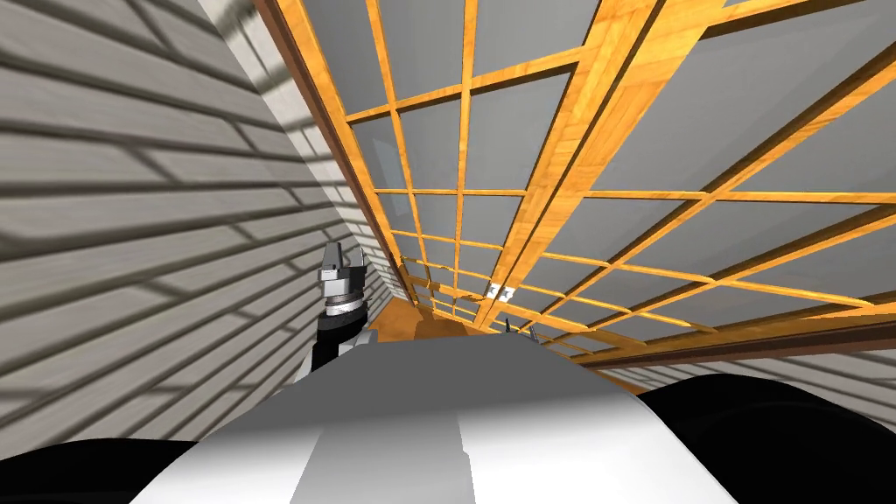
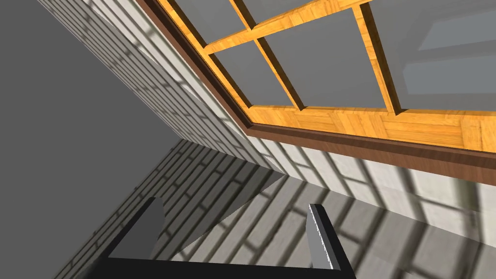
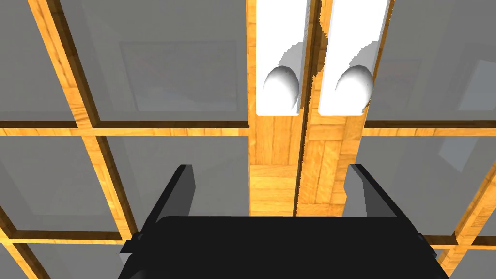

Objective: Push the door open

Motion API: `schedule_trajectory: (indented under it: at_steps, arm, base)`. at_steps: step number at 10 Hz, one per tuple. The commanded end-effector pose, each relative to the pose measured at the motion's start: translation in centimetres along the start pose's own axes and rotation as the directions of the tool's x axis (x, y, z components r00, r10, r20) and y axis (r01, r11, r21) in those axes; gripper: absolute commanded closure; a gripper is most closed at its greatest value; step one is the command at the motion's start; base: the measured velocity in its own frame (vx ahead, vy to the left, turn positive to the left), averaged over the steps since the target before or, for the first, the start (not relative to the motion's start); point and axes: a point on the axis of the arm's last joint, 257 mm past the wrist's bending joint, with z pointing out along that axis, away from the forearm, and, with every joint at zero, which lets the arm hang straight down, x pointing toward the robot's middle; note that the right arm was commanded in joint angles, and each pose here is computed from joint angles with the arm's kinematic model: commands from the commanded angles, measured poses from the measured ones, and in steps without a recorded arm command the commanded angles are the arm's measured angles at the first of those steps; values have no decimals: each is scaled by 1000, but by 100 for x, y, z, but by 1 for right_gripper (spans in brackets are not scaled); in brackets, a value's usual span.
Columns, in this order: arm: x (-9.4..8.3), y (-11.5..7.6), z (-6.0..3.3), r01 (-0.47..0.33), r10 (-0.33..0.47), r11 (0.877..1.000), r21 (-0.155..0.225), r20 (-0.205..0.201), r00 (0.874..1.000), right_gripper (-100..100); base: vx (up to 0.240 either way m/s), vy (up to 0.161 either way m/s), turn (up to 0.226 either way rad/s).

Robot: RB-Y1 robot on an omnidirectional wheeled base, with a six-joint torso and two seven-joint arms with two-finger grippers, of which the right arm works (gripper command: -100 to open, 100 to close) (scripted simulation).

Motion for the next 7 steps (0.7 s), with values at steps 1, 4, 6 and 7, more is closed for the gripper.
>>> schedule_trajectory:
  at_steps: [1, 4, 6, 7]
  arm:
    - [0, -9, 6, 3, -3, 1000, -1, 0, 1000, -100]
    - [-1, -23, 16, 7, -7, 1000, -3, 0, 1000, -100]
    - [-1, -34, 24, 10, -10, 1000, -5, 0, 1000, -100]
    - [-1, -39, 28, 12, -12, 1000, -6, 0, 1000, -100]
  base:
    - [-98, 3, -1]
    - [-176, -13, 7]
    - [-225, -14, 4]
    - [-217, -8, 6]
